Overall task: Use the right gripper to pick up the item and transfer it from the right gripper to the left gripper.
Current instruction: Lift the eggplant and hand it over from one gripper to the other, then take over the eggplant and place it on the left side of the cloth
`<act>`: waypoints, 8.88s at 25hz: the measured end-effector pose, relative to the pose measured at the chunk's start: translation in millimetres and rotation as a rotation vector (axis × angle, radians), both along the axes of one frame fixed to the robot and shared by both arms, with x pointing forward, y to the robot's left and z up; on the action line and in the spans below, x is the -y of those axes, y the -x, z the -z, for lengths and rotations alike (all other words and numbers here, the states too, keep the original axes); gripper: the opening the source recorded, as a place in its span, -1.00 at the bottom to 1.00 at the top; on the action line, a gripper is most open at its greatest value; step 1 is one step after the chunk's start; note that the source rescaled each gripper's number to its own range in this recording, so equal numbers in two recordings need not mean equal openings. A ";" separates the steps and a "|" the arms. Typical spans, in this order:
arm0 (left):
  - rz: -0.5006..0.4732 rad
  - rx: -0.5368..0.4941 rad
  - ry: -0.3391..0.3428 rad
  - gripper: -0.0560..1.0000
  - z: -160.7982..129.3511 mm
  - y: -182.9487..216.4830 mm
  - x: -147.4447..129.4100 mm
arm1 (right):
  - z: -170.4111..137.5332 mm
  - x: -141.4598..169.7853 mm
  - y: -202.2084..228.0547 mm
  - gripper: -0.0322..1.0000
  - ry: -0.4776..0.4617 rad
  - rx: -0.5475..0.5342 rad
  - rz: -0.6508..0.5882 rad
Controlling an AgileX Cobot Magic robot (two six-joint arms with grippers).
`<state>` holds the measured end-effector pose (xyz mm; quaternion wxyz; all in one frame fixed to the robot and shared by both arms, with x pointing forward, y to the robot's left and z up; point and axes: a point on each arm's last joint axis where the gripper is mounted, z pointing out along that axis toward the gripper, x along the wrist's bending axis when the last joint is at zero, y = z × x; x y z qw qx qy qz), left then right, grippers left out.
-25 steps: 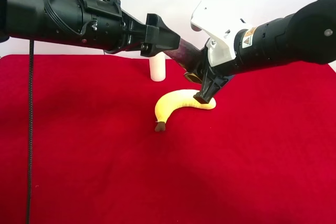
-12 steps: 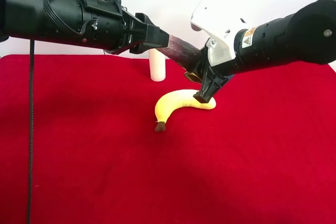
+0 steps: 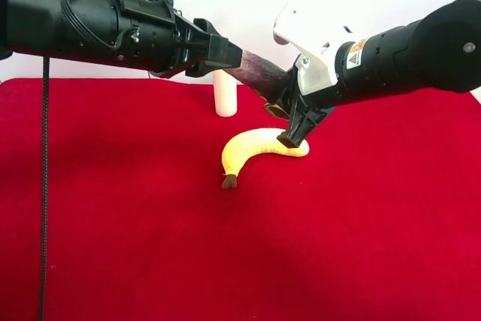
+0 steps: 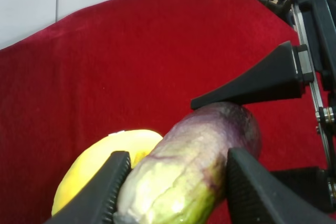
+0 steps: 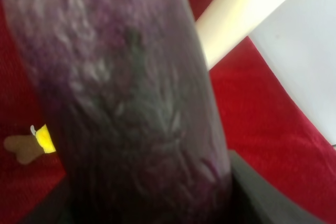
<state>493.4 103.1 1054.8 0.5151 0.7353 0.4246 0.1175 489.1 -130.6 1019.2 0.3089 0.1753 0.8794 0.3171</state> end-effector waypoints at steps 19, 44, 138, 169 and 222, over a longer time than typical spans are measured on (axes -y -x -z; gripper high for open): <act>0.009 0.003 0.007 -0.63 -2.3 -0.1 1.2 | 0.3 -0.5 0.5 -0.94 -0.037 -0.028 0.026; 0.011 0.002 0.008 -0.64 -2.3 0.1 1.3 | 0.3 -0.5 0.5 -0.94 -0.037 -0.028 0.026; -0.186 0.074 -0.125 -0.89 -17.9 -27.2 -77.6 | -68.7 182.7 279.8 1.00 -0.539 -0.087 0.251; -0.318 -0.403 -0.570 -0.89 35.7 -26.3 -163.2 | -27.8 168.7 255.1 1.00 -0.472 -0.137 0.290; -0.223 -0.686 -0.431 -0.89 94.2 -50.4 -143.2 | -27.8 168.7 255.1 1.00 -0.473 -0.138 0.291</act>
